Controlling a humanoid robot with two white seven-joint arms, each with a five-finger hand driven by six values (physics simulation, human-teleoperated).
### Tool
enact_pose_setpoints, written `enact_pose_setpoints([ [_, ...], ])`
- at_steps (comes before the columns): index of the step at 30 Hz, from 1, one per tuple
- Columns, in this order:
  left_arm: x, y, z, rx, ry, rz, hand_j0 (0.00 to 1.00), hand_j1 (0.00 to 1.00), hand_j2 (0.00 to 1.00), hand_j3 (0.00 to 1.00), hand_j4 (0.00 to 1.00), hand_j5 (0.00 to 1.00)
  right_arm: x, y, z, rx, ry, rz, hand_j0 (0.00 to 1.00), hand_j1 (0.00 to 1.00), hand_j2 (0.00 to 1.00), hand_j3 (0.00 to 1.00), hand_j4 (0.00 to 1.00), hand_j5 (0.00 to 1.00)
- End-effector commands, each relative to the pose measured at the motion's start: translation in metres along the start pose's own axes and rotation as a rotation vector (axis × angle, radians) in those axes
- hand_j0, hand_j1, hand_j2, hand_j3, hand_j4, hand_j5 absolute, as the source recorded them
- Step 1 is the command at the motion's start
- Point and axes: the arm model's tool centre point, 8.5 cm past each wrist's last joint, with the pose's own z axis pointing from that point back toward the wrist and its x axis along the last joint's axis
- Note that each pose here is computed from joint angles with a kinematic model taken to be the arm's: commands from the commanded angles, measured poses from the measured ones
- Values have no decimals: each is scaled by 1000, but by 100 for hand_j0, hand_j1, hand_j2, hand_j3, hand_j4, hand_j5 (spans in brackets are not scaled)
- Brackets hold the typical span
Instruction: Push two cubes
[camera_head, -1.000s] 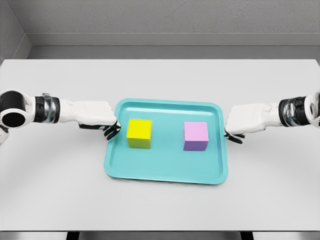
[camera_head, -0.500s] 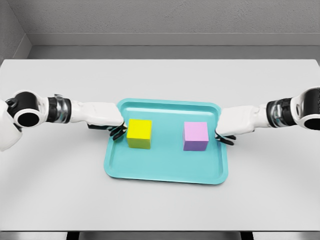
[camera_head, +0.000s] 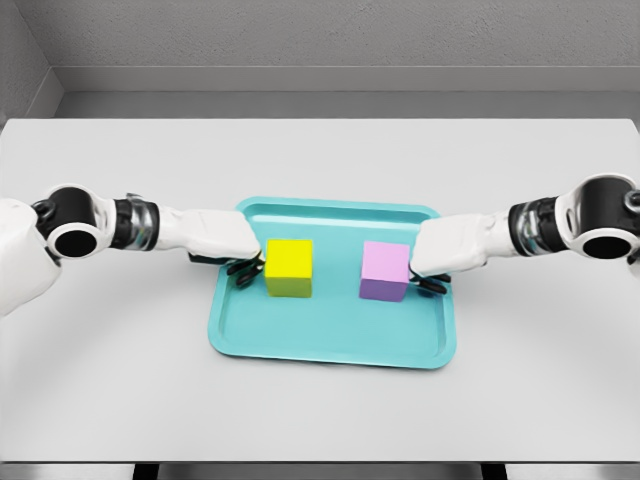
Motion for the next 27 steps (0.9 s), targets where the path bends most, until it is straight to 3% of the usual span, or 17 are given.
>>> enact_pose_setpoints([
  [1, 3, 3, -5, 11, -16, 8, 16, 16, 16, 16, 16, 16, 1, -3, -3, -8, -7, 1, 12, 12, 12, 12, 12, 12],
  [8, -9, 14, -7, 22, 8, 14, 16, 16, 16, 16, 16, 16, -16, 7, 5, 14, 42, -34, 12, 12, 12, 12, 12, 12],
  [27, -2, 20, -19, 25, -10, -6, 16, 16, 16, 16, 16, 16, -6, -20, -22, -30, -13, 10, 12, 12, 12, 12, 12, 12],
])
